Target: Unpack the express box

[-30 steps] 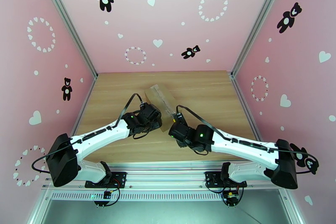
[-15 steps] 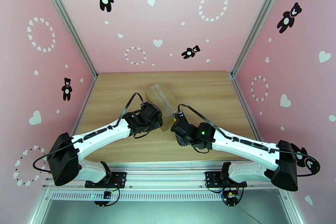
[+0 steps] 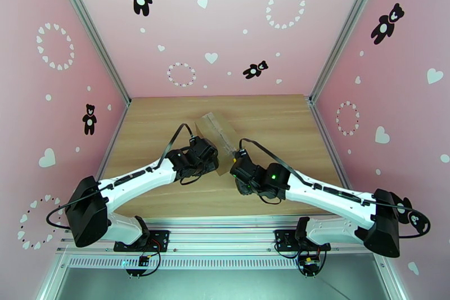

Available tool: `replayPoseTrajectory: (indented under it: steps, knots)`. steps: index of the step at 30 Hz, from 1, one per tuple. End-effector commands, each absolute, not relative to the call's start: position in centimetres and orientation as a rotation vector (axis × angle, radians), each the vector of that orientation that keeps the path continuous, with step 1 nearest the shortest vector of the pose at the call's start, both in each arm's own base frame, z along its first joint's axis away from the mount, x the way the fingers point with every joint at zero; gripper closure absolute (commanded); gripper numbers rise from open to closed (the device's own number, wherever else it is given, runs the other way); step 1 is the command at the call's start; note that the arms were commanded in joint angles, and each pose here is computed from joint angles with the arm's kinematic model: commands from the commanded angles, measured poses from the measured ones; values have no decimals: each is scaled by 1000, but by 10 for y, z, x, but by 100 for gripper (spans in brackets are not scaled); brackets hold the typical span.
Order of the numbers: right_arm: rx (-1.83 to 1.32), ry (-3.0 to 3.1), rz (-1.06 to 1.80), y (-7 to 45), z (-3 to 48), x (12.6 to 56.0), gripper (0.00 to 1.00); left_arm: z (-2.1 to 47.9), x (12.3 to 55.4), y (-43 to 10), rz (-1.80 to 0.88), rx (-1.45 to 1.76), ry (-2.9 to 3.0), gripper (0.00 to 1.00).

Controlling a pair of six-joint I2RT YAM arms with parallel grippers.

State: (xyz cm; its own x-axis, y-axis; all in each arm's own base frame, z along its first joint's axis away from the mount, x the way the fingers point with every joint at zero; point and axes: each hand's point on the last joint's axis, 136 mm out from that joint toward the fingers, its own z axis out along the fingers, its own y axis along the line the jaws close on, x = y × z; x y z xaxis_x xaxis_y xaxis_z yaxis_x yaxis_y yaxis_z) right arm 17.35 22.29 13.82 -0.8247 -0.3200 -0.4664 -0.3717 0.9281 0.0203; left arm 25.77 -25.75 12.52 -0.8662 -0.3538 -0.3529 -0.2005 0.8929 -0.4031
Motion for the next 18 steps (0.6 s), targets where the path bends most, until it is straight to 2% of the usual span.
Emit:
replayPoseTrajectory:
  steps: [1, 12, 18]
  knots:
    - [-781, 2543, 373, 278, 155, 153, 100, 148, 264, -303, -699, -322, 2584, 47]
    - [-833, 2525, 437, 303, 154, 141, 100, 150, 265, -316, -714, -296, 2579, 47]
    - [-784, 2554, 398, 286, 152, 147, 100, 151, 264, -307, -677, -299, 2573, 47]
